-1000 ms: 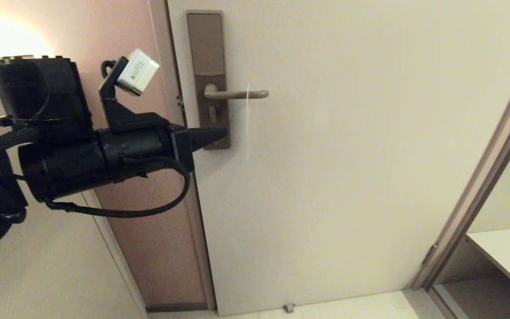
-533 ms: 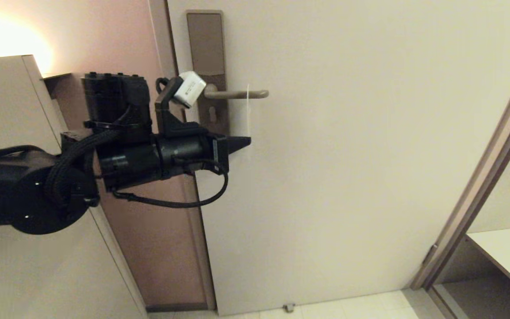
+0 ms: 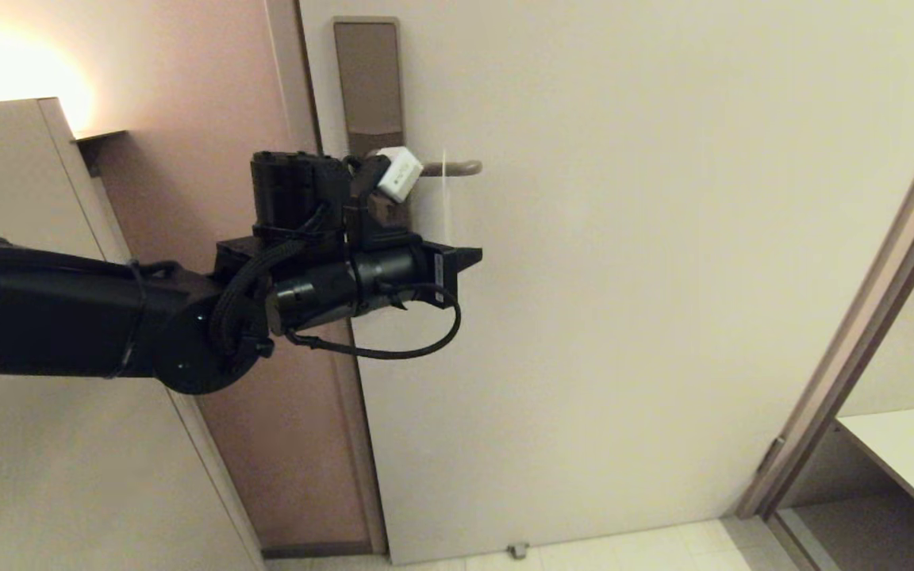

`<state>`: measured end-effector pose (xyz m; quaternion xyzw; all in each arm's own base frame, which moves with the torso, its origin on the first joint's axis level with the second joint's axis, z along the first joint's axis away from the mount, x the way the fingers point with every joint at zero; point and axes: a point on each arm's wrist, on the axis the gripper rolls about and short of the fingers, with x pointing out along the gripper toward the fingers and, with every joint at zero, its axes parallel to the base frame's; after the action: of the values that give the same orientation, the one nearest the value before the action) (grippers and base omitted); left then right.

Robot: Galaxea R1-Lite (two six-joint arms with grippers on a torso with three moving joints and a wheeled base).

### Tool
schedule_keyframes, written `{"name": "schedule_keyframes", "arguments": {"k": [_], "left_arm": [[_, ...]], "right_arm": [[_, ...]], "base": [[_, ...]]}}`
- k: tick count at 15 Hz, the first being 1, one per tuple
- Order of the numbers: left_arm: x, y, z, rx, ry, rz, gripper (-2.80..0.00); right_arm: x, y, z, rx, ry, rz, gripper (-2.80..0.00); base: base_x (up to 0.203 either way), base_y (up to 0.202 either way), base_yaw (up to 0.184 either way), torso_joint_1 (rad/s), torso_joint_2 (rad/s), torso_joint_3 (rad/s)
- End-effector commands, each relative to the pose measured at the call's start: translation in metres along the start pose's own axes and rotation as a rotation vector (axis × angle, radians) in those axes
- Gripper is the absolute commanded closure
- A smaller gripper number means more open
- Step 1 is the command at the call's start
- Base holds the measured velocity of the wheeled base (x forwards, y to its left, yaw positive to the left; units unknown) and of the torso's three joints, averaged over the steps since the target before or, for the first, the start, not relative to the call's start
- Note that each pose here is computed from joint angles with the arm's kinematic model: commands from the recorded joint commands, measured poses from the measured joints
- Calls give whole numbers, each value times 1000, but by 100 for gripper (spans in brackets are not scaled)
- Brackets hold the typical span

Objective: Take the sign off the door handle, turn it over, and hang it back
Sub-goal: Hang the sign back with the other side facing out

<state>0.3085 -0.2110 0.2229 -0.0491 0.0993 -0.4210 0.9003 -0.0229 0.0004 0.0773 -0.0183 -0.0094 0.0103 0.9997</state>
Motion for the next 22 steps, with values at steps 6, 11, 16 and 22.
{"name": "schedule_keyframes", "arguments": {"k": [6,11,16,22], "left_arm": [[18,5,-3,4,-6,35,0],[22,8,-5,7,-25,81,0],[24,12,-7,10,-35,119,0],[27,19,-10,21,-41,156,0]], "right_arm": [[0,0,0,0,1,2,0],[0,0,0,0,2,1,0],[0,0,0,0,1,1,0],[0,0,0,0,0,0,0]], "base": [[0,0,0,0,0,0],[0,0,0,0,0,0],[0,0,0,0,0,0],[0,0,0,0,0,0]]}}
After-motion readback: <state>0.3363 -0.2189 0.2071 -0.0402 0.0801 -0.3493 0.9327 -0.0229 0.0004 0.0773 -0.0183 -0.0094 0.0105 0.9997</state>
